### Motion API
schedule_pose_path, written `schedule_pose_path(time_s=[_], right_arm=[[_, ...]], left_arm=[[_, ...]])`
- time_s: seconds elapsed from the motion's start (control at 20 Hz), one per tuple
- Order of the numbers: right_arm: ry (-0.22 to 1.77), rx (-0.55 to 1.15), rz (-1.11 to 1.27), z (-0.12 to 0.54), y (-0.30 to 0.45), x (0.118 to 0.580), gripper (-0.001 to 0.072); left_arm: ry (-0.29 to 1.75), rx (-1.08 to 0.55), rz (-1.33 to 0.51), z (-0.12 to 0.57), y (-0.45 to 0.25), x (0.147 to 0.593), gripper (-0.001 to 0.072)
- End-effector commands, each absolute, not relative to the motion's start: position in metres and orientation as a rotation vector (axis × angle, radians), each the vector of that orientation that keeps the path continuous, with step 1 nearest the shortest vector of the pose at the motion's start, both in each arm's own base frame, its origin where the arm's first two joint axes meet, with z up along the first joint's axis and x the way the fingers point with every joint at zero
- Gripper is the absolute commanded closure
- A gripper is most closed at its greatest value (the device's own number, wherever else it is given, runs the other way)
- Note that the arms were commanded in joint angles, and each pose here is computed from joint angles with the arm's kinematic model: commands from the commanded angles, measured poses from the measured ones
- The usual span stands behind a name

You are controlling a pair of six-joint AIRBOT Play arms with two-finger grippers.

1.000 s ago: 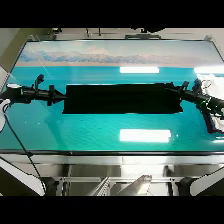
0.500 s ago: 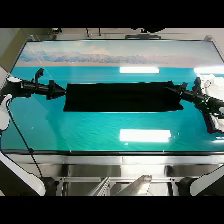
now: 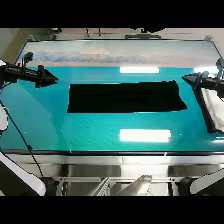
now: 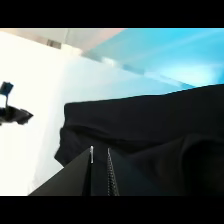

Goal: Fold the shirts.

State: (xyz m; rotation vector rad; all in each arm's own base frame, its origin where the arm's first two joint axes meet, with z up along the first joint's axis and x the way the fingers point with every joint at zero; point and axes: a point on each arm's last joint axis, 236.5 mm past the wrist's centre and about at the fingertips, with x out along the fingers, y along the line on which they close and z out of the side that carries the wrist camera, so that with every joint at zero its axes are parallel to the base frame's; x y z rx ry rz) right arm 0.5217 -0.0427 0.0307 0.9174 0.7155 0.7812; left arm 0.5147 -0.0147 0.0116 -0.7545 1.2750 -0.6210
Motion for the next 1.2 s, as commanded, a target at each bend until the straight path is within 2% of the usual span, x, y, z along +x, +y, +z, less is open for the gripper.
schedule_pose_path(time_s=[0.0,0.05,0.15,0.2,0.25,0.35,0.45,0.5,0.55,0.65,0.7,0.75,1.15], right_arm=[[0.791,0.747,0.783,0.041,-0.043,0.508,0.0617],[0.817,0.681,0.778,0.044,-0.039,0.504,0.0695],[0.803,0.658,0.764,0.061,-0.033,0.506,0.0695],[0.774,0.667,0.759,0.066,-0.031,0.512,0.0695],[0.750,0.673,0.724,0.067,-0.034,0.522,0.0694],[0.751,0.761,0.606,0.062,-0.049,0.537,0.0695],[0.740,0.751,0.540,0.052,-0.066,0.544,0.0695],[0.769,0.720,0.505,0.039,-0.074,0.542,0.0619],[0.830,0.662,0.476,0.021,-0.080,0.536,0.0311],[0.958,0.538,0.407,-0.014,-0.094,0.520,0.0227],[1.017,0.512,0.369,-0.028,-0.099,0.514,0.0132],[1.073,0.492,0.347,-0.041,-0.100,0.507,0.0099],[1.244,0.511,0.433,-0.096,-0.059,0.501,0.0104]], left_arm=[[1.317,-0.730,-0.649,0.019,-0.038,0.510,0.0469],[1.340,-0.724,-0.665,0.014,-0.049,0.505,0.0469],[1.393,-0.693,-0.674,0.001,-0.066,0.497,0.0469],[1.414,-0.686,-0.687,-0.004,-0.077,0.493,0.0549],[1.431,-0.673,-0.710,-0.006,-0.089,0.489,0.0710],[1.456,-0.644,-0.742,-0.010,-0.113,0.484,0.0711],[1.468,-0.588,-0.763,-0.014,-0.139,0.481,0.0711],[1.460,-0.573,-0.775,-0.014,-0.152,0.482,0.0711],[1.448,-0.547,-0.794,-0.015,-0.169,0.482,0.0710],[1.414,-0.487,-0.837,-0.016,-0.206,0.482,0.0710],[1.394,-0.461,-0.854,-0.016,-0.222,0.482,0.0709],[1.375,-0.433,-0.875,-0.017,-0.240,0.481,0.0708],[1.247,-0.324,-0.945,-0.018,-0.337,0.473,0.0690]])
